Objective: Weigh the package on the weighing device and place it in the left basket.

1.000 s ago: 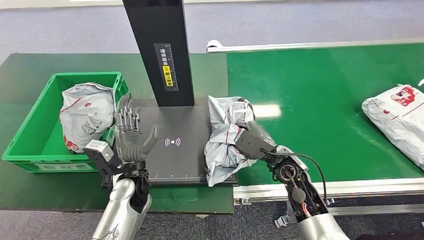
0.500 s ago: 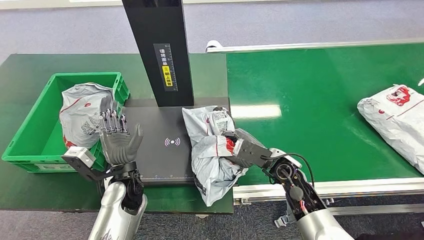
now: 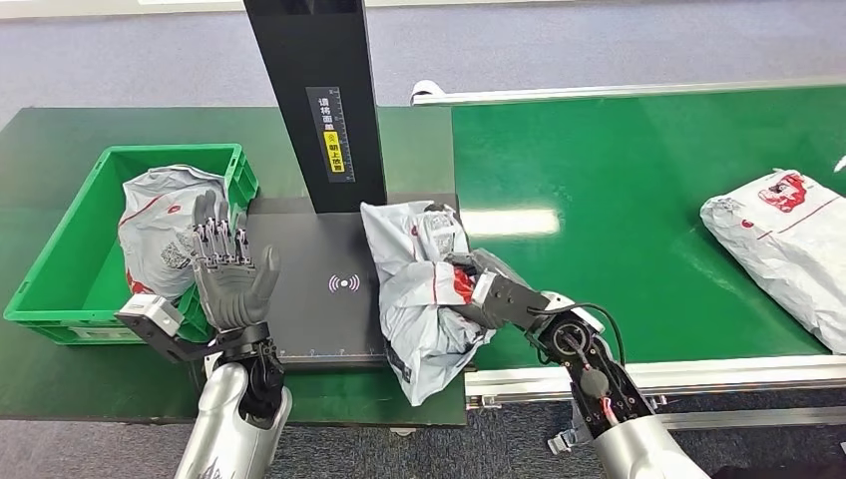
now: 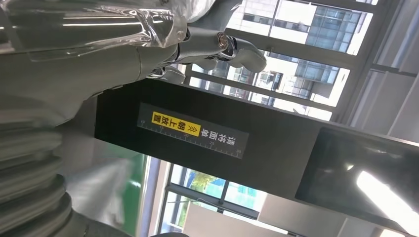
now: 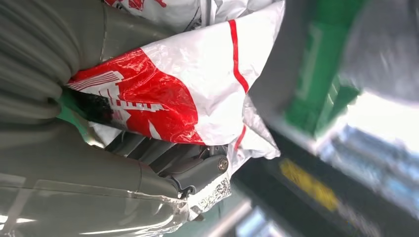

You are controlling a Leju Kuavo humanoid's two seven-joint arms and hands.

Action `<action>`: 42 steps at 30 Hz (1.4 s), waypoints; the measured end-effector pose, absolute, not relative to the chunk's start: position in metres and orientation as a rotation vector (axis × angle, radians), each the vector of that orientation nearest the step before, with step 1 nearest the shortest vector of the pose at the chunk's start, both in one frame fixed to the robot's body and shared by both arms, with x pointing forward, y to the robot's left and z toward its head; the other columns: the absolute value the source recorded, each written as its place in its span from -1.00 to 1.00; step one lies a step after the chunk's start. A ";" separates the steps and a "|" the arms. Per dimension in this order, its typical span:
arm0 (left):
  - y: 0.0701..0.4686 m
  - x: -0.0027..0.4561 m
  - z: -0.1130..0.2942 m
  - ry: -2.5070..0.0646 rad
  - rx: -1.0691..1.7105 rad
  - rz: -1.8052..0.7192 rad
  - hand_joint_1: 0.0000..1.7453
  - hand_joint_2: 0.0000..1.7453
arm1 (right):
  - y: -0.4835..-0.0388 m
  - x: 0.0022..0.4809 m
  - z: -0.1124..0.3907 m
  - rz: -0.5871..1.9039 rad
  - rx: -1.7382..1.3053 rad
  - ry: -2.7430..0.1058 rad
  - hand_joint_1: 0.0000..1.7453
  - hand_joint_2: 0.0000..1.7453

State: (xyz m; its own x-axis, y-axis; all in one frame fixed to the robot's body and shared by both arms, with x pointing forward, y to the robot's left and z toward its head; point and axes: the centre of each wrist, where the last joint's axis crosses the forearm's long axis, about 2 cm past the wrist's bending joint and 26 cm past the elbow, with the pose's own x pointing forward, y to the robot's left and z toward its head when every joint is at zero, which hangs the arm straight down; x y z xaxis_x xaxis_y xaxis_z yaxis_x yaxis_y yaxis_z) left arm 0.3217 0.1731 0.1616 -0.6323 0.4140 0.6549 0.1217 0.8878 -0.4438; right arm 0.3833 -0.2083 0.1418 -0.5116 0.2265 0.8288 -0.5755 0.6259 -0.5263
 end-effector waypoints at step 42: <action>0.145 0.314 0.159 -2.175 -0.599 0.063 -1.00 1.00 | -0.220 0.391 0.176 0.578 0.066 -2.046 -1.00 1.00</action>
